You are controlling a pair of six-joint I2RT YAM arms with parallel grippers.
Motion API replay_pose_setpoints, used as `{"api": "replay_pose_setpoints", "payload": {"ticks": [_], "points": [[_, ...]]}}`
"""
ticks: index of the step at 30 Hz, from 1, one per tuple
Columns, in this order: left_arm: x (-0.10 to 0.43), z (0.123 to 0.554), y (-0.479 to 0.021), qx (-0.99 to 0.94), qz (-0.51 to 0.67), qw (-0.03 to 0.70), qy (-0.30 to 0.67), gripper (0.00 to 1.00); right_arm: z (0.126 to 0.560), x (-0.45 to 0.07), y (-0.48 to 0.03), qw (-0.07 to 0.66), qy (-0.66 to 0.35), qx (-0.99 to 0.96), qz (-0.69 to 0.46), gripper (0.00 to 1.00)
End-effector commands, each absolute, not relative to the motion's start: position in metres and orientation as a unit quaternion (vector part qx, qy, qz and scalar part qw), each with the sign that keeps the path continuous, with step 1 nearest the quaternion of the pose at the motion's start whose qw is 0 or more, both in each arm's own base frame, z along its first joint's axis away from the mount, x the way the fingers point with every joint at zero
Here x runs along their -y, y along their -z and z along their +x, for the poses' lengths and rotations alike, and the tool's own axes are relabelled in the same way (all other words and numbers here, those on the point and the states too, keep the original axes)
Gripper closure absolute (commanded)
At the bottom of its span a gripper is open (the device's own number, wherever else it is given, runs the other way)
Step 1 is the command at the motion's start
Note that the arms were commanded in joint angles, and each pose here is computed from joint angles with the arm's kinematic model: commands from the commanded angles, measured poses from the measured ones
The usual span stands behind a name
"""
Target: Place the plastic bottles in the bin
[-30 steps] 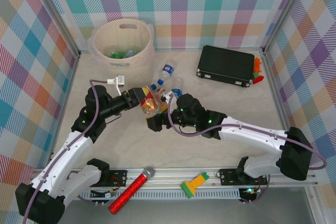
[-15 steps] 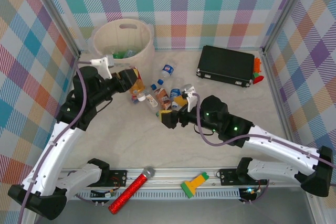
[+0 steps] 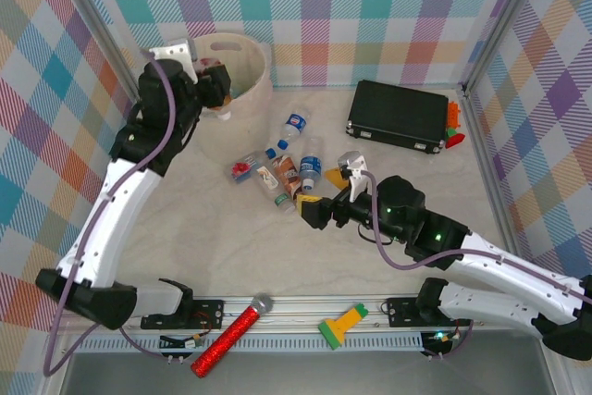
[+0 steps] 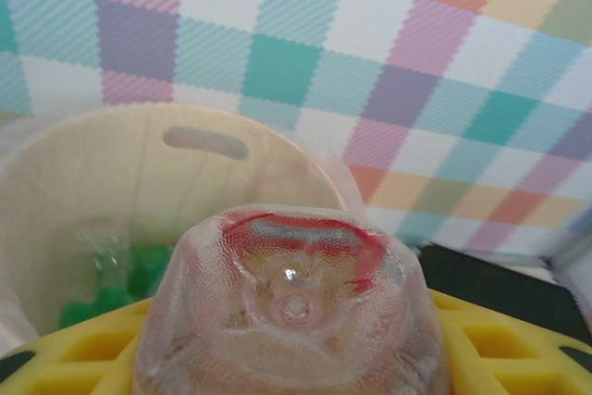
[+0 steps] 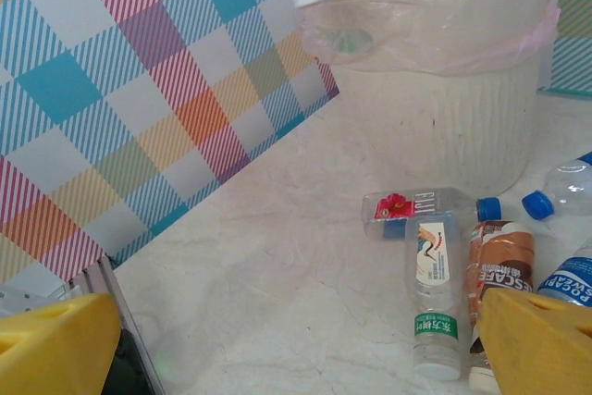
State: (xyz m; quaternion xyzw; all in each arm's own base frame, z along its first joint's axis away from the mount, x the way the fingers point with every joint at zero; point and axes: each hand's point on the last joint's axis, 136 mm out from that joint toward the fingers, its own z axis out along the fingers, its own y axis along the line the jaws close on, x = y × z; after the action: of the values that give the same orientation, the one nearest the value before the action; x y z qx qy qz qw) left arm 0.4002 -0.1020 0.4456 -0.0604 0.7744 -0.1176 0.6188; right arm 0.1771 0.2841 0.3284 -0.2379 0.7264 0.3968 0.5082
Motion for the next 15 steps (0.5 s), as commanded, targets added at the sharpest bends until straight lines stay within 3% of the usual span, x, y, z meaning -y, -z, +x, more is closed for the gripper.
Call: {"api": "replay_pose_setpoints", "payload": {"ticks": [1, 7, 15], "points": [[0.073, 0.423, -0.473, -0.738, -0.09, 0.668, 0.04, 0.5, 0.176, -0.279, -0.33, 0.519, -0.388, -0.723, -0.239, 0.01], [0.047, 0.464, -0.463, -0.719, -0.124, 0.683, -0.021, 0.5, 0.176, -0.275, -0.33, 0.522, -0.385, -0.723, -0.239, 0.01], [0.05, 0.506, -0.448, -0.725, -0.13, 0.677, -0.004, 0.49, 0.177, -0.275, -0.326, 0.52, -0.379, -0.727, -0.238, 0.01]]}}
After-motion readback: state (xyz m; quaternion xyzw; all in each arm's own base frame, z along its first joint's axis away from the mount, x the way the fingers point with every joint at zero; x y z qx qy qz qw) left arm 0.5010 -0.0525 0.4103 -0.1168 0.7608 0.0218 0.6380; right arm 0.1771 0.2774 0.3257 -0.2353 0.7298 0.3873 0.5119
